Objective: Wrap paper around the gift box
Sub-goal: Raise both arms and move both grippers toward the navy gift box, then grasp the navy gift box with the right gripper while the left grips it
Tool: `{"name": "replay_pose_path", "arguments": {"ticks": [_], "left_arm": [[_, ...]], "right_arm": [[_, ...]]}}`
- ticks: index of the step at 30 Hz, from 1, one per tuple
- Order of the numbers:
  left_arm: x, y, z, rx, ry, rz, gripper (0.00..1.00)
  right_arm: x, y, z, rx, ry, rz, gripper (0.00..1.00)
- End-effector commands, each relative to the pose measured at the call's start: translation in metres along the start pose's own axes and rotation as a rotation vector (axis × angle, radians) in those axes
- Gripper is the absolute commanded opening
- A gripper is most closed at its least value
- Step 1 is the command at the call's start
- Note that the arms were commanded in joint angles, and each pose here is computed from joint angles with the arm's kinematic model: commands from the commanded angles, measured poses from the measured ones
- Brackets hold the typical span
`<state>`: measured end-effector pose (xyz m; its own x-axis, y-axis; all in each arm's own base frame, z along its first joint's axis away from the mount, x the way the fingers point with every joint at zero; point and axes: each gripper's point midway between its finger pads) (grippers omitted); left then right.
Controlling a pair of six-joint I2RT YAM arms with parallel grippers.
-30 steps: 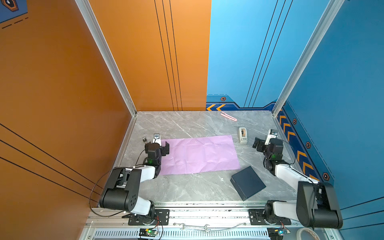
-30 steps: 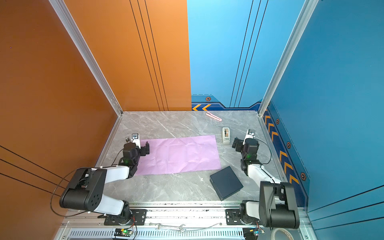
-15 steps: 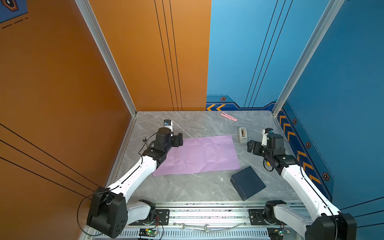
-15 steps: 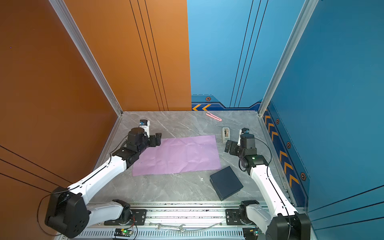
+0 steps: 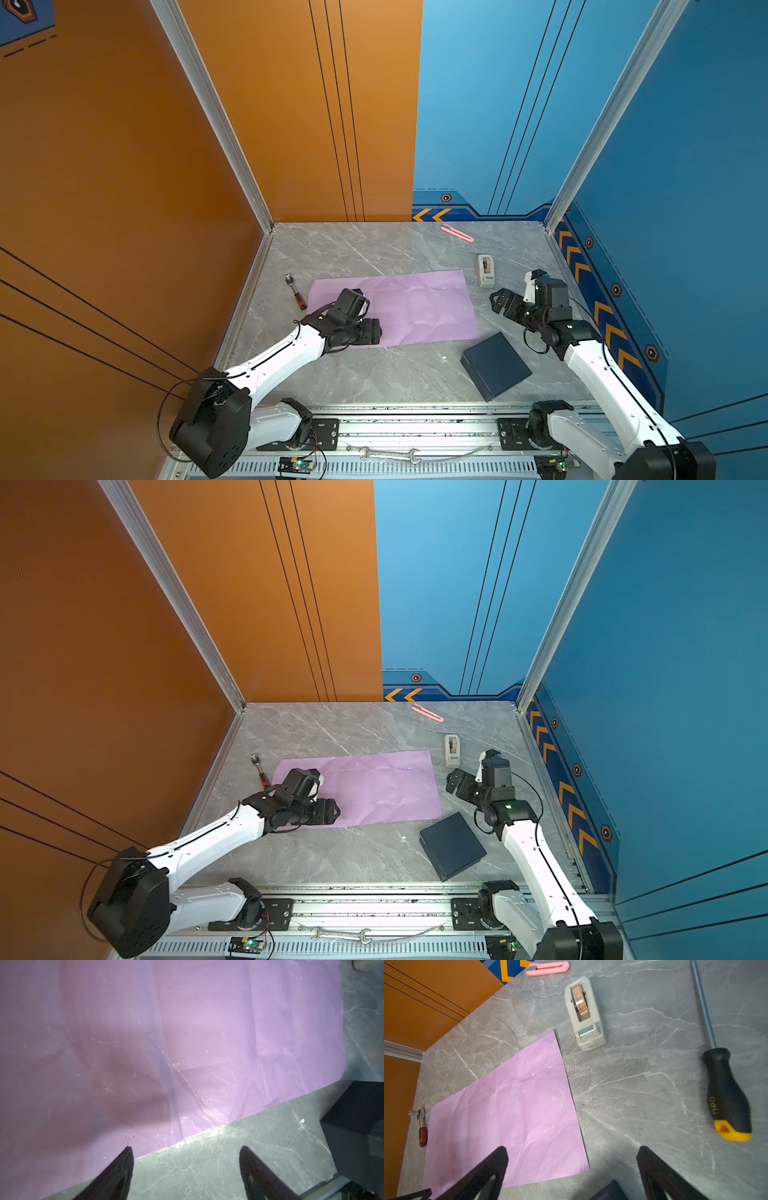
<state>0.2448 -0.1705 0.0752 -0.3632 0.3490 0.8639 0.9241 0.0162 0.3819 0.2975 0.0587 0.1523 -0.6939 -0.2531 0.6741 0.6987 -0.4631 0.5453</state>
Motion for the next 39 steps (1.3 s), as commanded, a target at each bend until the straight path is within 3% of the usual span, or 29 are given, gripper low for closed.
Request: {"name": "replay_pose_path", "arguments": {"ticks": [1,9,22,29,35,39], "left_arm": [[-0.009,-0.024,-0.003,0.022,-0.012,0.09,0.81],[-0.029,-0.046,-0.005,0.011,-0.012,0.175,0.81],[-0.047,-0.044,0.005,0.019,0.035,0.173,0.81],[-0.044,-0.026,0.012,0.025,0.052,0.135,0.82],[-0.03,-0.006,-0.015,-0.006,-0.034,0.086,0.82],[-0.015,0.009,-0.044,-0.032,-0.112,0.053,0.81]], "right_arm": [[-0.004,-0.007,0.001,-0.044,0.02,0.039,1.0],[-0.006,-0.007,0.005,-0.047,0.033,0.05,1.0],[-0.001,-0.004,0.01,-0.049,0.044,0.052,1.0],[0.0,-0.005,0.007,-0.056,0.025,0.063,1.0],[0.012,-0.007,-0.007,-0.092,-0.066,0.08,1.0],[0.038,-0.013,-0.03,-0.236,-0.178,0.087,1.0]]}}
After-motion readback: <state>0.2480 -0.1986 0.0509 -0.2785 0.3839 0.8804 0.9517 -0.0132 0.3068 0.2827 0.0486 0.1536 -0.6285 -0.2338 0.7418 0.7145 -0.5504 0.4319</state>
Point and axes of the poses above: each gripper's point midway between its finger pads, its own x axis back along the fingers, its own z axis along the line the jaws close on, y = z × x, and after that the axes turned 2 degrees about -x, right-handed
